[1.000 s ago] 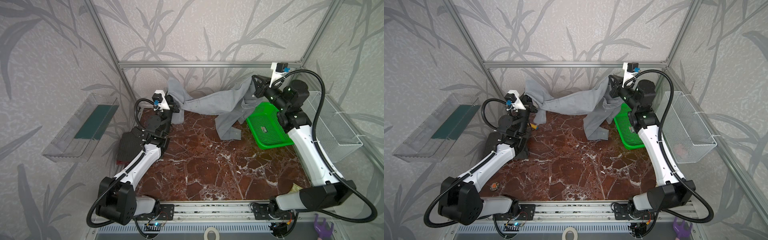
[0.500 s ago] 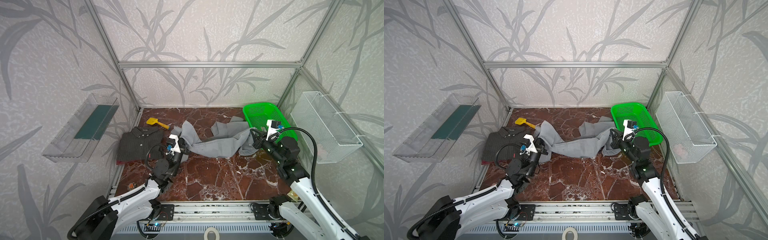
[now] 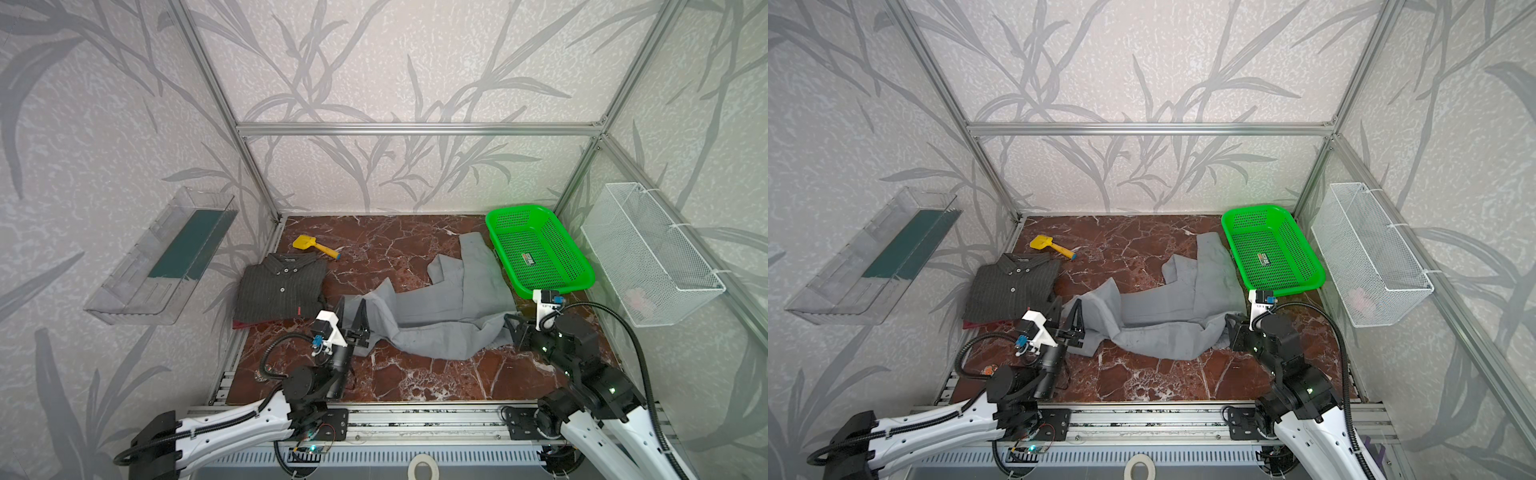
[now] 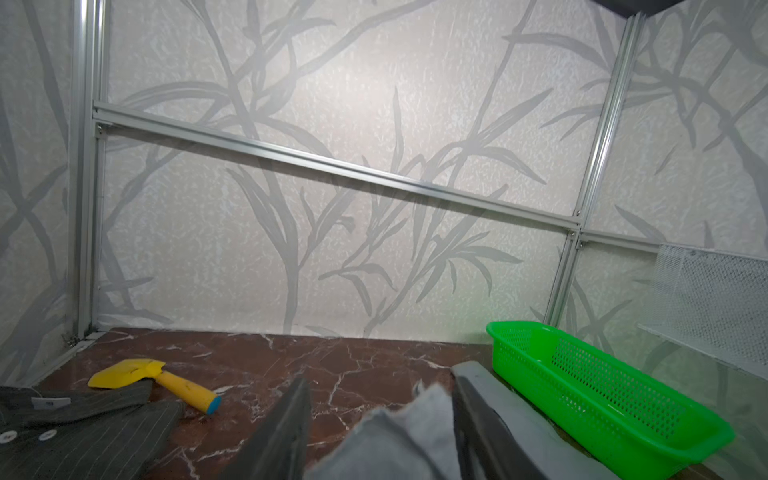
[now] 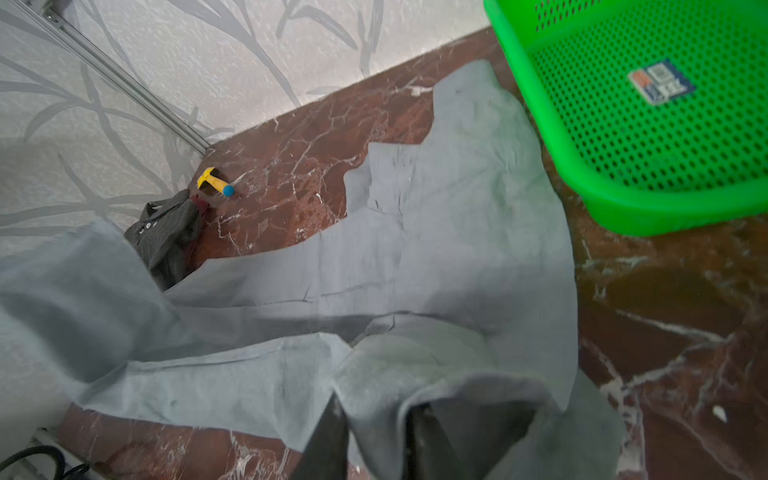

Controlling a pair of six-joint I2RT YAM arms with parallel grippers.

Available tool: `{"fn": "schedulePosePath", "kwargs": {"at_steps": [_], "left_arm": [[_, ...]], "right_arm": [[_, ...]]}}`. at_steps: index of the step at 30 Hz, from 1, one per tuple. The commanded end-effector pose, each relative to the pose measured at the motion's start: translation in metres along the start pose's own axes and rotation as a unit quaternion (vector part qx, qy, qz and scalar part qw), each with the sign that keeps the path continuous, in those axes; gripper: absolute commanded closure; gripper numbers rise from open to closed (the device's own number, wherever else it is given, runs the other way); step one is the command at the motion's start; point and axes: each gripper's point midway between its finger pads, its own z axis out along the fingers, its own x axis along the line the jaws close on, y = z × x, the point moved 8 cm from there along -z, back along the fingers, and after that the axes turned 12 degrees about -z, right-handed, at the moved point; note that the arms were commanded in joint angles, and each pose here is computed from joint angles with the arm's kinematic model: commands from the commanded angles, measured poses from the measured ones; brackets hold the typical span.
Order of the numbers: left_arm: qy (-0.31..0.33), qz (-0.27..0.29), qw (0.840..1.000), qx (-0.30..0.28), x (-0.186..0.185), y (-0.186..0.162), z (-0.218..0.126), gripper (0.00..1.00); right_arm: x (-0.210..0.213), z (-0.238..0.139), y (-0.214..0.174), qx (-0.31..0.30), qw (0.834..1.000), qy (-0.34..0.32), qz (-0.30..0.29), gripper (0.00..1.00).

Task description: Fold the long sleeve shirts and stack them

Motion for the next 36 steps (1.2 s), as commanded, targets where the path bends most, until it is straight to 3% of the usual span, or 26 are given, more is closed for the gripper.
{"fn": "schedulePosePath", "kwargs": {"at_steps": [1, 3, 6, 8, 14, 19, 22, 31, 36], "left_arm": [[0.005, 0.012, 1.000, 0.015, 0.002, 0.024, -0.004, 0.43], [0.003, 0.012, 1.000, 0.027, 0.004, 0.032, -0.005, 0.43], [0.018, 0.035, 0.997, 0.062, 0.003, 0.037, -0.003, 0.43], [0.032, 0.061, 0.994, 0.084, -0.002, 0.033, 0.002, 0.42], [0.081, 0.089, 0.974, 0.192, -0.011, -0.001, 0.022, 0.30], [0.143, 0.034, 0.922, 0.357, 0.001, -0.047, 0.037, 0.30], [0.163, 0.004, 0.898, 0.409, 0.004, -0.075, 0.036, 0.32], [0.250, -0.072, 0.825, 0.501, 0.029, -0.146, 0.008, 0.39], [0.292, -0.090, 0.798, 0.520, 0.047, -0.172, -0.002, 0.39]], "right_arm": [[0.001, -0.006, -0.022, 0.069, 0.998, -0.001, 0.011, 0.62], [0.004, -0.007, -0.027, 0.089, 0.996, -0.006, 0.009, 0.56], [-0.001, -0.017, -0.024, 0.103, 0.992, -0.067, 0.018, 0.47], [-0.002, -0.022, -0.019, 0.102, 0.991, -0.080, 0.021, 0.37], [-0.004, -0.024, -0.012, 0.137, 0.982, -0.127, 0.022, 0.36], [-0.003, -0.002, -0.031, 0.164, 0.980, -0.112, 0.031, 0.37], [-0.002, 0.011, -0.039, 0.155, 0.983, -0.093, 0.039, 0.40], [-0.004, 0.041, -0.068, 0.183, 0.977, -0.076, 0.075, 0.45], [-0.007, 0.051, -0.078, 0.183, 0.976, -0.085, 0.086, 0.46]]}}
